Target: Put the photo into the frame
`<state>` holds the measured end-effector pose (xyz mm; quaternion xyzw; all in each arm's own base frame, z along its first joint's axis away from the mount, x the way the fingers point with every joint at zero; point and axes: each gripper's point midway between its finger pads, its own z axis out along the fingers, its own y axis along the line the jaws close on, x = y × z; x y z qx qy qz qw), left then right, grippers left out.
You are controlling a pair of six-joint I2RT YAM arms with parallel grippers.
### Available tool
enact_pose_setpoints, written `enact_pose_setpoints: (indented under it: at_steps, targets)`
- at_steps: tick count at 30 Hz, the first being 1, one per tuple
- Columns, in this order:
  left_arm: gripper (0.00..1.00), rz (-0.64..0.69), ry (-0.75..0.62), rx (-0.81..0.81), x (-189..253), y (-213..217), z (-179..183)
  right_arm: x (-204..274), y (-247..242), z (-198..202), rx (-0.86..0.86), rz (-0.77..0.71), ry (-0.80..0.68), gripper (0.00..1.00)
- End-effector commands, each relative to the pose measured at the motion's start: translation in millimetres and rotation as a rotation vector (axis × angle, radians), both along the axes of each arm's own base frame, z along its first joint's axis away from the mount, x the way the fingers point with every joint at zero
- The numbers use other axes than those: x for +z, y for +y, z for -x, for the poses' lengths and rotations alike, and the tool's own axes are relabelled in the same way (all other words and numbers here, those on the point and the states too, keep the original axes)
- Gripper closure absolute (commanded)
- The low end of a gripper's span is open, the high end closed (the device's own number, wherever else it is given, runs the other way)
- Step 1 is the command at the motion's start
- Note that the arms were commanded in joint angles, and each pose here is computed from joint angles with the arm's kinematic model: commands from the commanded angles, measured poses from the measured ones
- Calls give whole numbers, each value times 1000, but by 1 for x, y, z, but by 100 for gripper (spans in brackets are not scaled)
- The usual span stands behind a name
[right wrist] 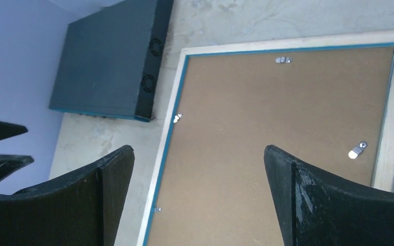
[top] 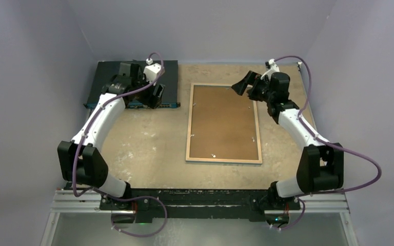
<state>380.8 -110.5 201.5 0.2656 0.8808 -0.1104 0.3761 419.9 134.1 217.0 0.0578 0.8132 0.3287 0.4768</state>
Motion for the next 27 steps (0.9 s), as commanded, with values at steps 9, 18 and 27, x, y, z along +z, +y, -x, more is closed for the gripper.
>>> enact_pose_setpoints:
  at_steps: [9, 18, 27]
  targets:
    - [38, 155, 225, -116, -69, -83, 17, 8, 18, 26, -37, -235, 34, 1]
    - [52, 185, 357, -137, -120, -112, 37, -20, 87, 76, 130, -128, 28, 58]
    - [67, 263, 459, -153, -146, -136, 42, -87, 151, 121, 241, -115, 160, 68]
